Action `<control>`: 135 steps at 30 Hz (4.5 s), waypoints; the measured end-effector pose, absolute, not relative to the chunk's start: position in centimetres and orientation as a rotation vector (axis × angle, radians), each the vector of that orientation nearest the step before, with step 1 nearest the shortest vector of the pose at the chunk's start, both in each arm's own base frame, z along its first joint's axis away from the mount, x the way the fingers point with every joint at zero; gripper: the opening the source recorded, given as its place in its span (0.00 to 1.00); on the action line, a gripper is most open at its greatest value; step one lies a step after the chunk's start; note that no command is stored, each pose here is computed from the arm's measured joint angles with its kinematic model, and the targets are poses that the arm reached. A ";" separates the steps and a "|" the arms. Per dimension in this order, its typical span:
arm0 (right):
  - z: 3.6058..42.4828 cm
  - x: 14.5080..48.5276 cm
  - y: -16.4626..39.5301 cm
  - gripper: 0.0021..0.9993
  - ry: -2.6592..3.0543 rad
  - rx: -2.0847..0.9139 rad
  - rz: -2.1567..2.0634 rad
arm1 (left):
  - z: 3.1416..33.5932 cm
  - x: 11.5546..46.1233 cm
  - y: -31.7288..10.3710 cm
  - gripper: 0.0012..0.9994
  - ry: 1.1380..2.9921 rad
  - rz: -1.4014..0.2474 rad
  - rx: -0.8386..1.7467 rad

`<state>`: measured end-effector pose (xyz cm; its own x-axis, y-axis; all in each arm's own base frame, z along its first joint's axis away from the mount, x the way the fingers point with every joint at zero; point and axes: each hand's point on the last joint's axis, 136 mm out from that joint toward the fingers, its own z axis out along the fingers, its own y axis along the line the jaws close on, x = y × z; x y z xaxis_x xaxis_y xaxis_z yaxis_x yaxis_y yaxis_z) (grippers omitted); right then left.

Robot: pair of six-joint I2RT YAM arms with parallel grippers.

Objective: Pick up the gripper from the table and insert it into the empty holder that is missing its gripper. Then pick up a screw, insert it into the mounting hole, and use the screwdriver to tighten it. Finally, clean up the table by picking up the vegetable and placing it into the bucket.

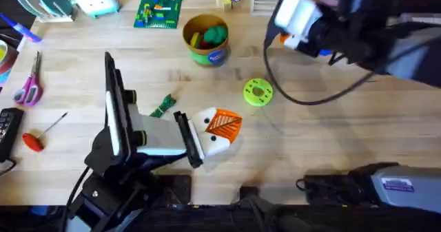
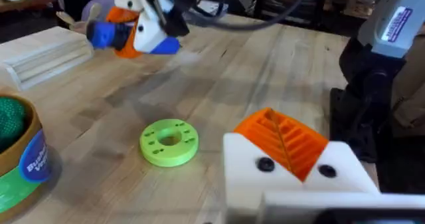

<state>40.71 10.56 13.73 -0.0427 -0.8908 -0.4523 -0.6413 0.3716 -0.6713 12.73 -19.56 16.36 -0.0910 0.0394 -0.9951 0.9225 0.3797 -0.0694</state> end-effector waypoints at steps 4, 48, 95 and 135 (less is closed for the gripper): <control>8.2 40.7 10.3 0.02 1.773 -1.600 -0.465 | 16.4 12.7 -19.6 0.00 1.468 -0.946 0.916; 18.0 32.4 11.4 0.99 2.137 -0.853 -0.084 | 16.4 12.7 -19.6 0.00 1.468 -0.946 0.916; 27.3 21.6 16.0 0.99 1.888 -0.819 0.558 | 16.8 13.9 -18.9 0.99 1.517 -0.917 0.820; 28.6 22.3 16.2 0.99 1.826 -0.807 0.540 | 15.0 20.5 -1.9 0.99 2.851 0.268 0.563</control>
<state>22.35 16.17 28.57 -0.2522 -0.2795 -0.9264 -0.7386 0.6742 -0.0024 20.49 -1.85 15.05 -0.9017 0.3926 -0.1809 0.3520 0.9098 0.2199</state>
